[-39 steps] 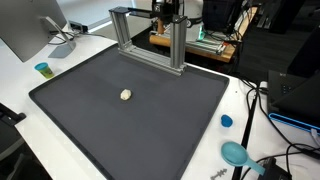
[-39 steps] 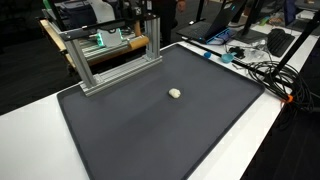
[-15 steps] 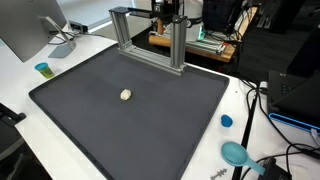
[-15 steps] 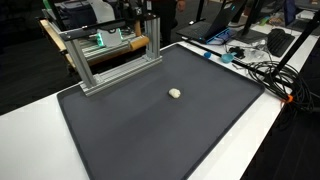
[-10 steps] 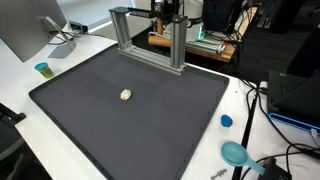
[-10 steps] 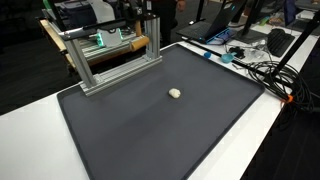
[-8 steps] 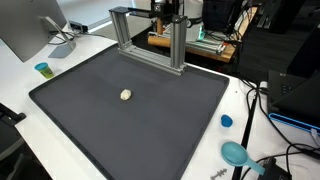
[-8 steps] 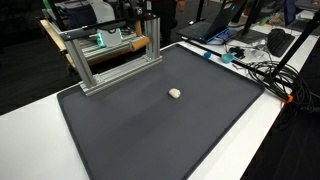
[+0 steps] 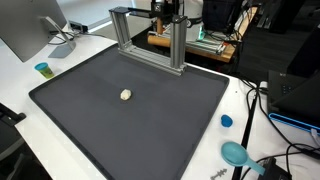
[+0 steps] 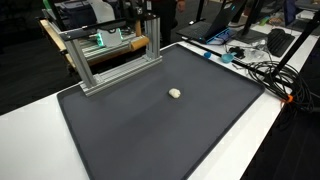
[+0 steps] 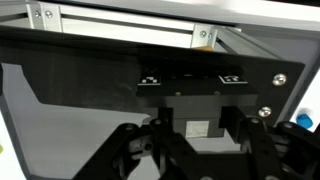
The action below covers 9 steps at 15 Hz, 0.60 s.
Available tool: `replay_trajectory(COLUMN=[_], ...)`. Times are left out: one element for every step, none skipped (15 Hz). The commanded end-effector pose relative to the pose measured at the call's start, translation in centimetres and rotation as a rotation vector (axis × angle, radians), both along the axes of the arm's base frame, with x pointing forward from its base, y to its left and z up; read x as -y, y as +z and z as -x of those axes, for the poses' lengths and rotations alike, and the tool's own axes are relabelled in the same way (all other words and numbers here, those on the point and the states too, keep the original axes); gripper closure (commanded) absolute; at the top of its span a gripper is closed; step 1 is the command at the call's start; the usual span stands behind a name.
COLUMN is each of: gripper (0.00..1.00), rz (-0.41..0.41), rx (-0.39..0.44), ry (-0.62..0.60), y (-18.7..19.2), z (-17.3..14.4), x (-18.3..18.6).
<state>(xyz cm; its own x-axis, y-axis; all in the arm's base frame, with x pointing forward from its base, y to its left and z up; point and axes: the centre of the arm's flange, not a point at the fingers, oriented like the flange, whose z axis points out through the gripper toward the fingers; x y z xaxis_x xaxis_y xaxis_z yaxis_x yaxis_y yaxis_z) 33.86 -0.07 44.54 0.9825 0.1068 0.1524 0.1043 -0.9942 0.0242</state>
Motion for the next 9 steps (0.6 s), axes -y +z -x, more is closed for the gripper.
replay_trajectory(gripper=[0.47, 0.42, 0.34, 0.35, 0.31, 0.25, 0.29, 0.30, 0.37], rz=[0.009, 0.000, 0.000, 0.008, 0.007, 0.002, -0.004, -0.001, -0.002], rx=[-0.072, -0.081, -0.093, -0.104, -0.109, -0.119, -0.126, -0.136, -0.144], ry=[0.001, 0.002, -0.011, -0.032, -0.043, -0.047, -0.049, -0.054, -0.052], y=[-2.6, -2.5, -2.3, -2.4, -2.5, -2.8, -3.3, -3.7, -4.0], z=[0.4, 0.4, 0.3, 0.1, 0.0, -0.1, -0.2, -0.3, -0.4], x=[-2.1, -2.2, -2.2, -2.0, -2.0, -2.2, -2.5, -2.8, -2.8])
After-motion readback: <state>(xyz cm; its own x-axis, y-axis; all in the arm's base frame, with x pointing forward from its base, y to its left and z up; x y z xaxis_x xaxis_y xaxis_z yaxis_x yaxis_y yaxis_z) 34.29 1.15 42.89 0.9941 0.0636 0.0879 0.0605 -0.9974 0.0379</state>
